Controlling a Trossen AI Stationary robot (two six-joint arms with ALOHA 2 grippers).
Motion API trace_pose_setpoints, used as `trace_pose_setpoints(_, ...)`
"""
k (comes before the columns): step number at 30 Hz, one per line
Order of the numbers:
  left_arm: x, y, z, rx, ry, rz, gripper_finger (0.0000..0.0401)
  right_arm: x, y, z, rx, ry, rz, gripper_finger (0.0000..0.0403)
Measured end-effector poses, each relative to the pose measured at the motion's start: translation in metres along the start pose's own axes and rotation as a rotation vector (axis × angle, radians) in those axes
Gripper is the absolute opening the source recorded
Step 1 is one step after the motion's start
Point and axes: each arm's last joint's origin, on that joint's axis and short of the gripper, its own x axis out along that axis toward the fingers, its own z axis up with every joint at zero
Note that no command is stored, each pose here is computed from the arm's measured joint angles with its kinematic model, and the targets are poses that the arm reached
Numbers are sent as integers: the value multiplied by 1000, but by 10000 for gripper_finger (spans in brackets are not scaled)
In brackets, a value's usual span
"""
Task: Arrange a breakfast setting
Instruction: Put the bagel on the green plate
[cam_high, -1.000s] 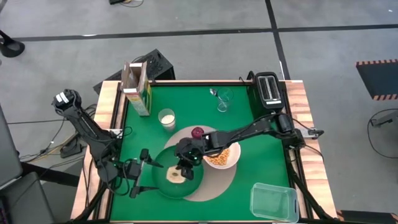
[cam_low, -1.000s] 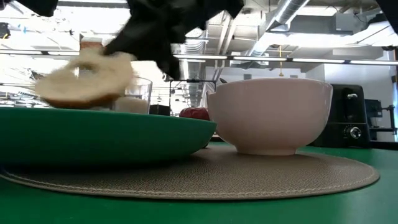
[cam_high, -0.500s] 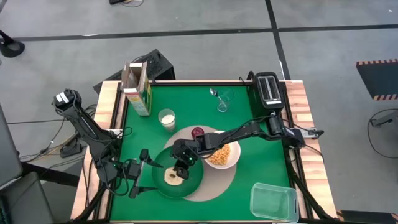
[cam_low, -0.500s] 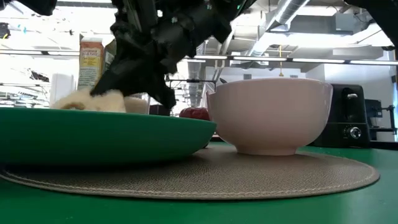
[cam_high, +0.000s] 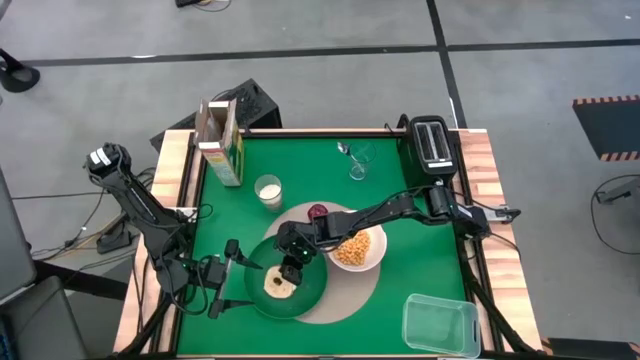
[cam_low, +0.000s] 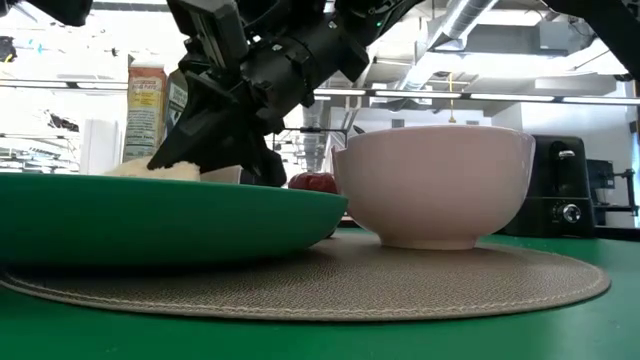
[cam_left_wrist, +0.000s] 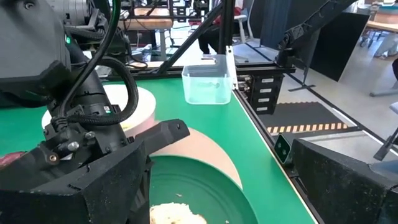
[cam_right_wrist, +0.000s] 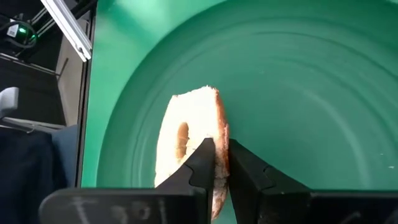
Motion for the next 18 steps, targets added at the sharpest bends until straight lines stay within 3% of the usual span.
trace_pose_setpoints(18, 0, 0, -1, 5, 10, 2, 387, 1, -2, -1, 2, -6, -28, 172)
